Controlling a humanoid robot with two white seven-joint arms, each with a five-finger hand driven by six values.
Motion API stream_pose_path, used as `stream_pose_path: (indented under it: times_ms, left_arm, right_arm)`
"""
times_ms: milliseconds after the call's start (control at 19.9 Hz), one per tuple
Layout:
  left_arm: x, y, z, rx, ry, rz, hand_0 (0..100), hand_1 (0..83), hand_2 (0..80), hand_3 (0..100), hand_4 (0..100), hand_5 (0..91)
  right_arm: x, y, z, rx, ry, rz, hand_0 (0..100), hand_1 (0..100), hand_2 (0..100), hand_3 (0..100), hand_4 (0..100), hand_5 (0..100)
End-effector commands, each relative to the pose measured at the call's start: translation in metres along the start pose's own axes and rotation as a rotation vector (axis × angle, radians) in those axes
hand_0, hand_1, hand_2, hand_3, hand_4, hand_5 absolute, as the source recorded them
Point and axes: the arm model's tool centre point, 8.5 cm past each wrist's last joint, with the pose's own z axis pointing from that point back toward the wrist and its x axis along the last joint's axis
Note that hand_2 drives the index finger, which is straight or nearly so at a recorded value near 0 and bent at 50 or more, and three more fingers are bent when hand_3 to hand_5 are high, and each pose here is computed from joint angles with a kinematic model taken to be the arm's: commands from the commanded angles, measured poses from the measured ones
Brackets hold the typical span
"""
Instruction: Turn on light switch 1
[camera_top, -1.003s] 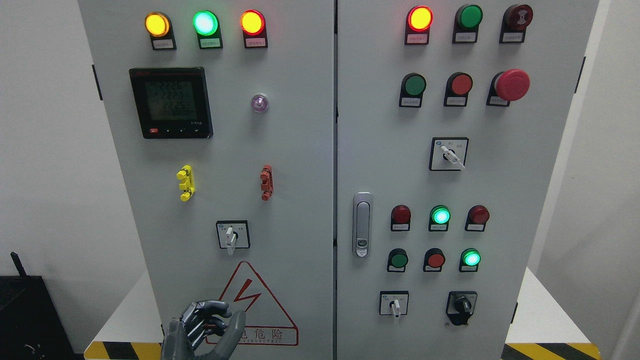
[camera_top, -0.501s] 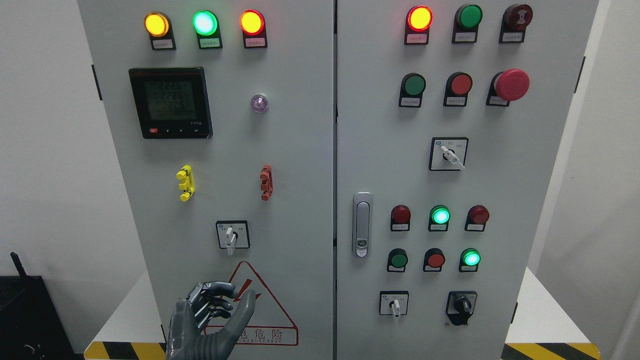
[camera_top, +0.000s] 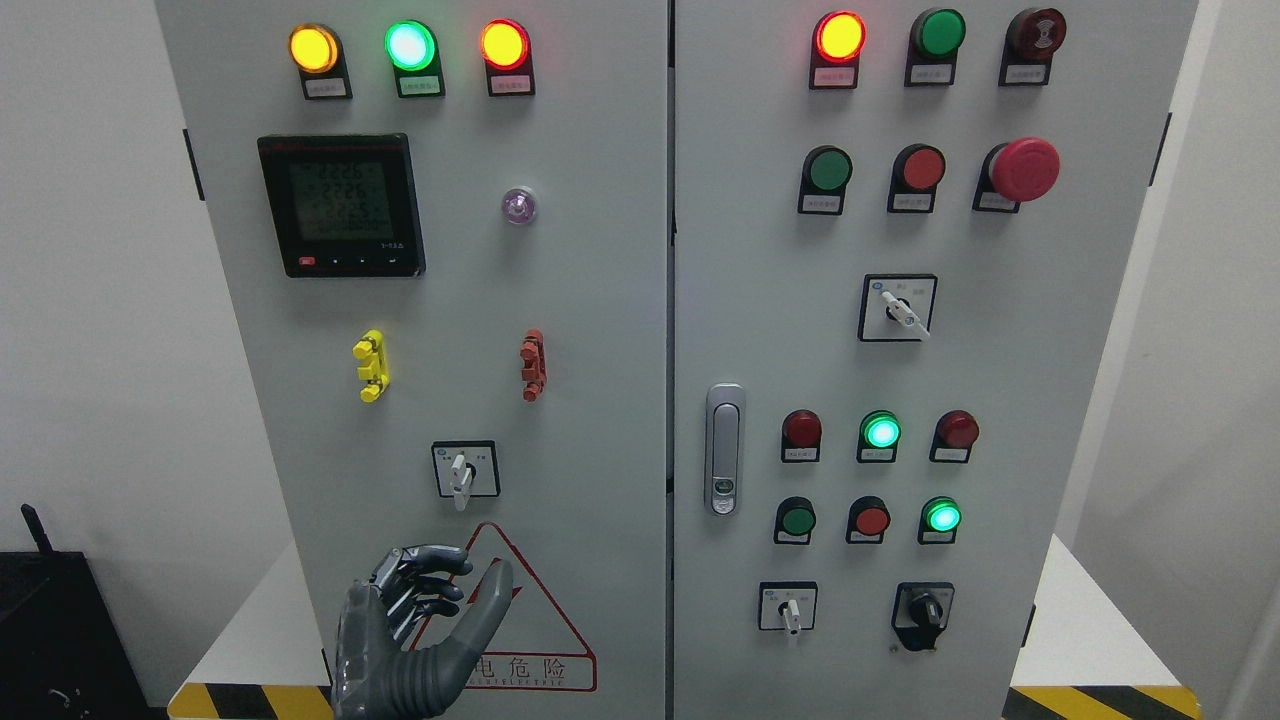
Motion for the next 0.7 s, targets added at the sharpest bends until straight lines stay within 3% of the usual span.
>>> stream_pose_path:
  times_ms: [0,201,652]
  left_arm:
    - [-0.002,0.012,-0.010,0.076,0.019,0.021,6,70.7,50.1,60,66,52.6]
    - [-0.002,0.009,-0.015,0.056,0.016,-0.006,8,70.8,50.0,60,66,52.3]
    - [0.004,0.012,-0.024,0.077,0.000,-0.011,10,71.1,49.6,59,66,52.0]
  right_arm:
    - [0.000,0.000,0.000,-0.001,0.000,0.001,30,0,0,0,0,0]
    - [0.000,0.000,0.000,-0.001,0.000,0.000,30,0,0,0,0,0]
    - [0.000,0.000,0.000,-0.001,0.000,0.000,30,0,0,0,0,0]
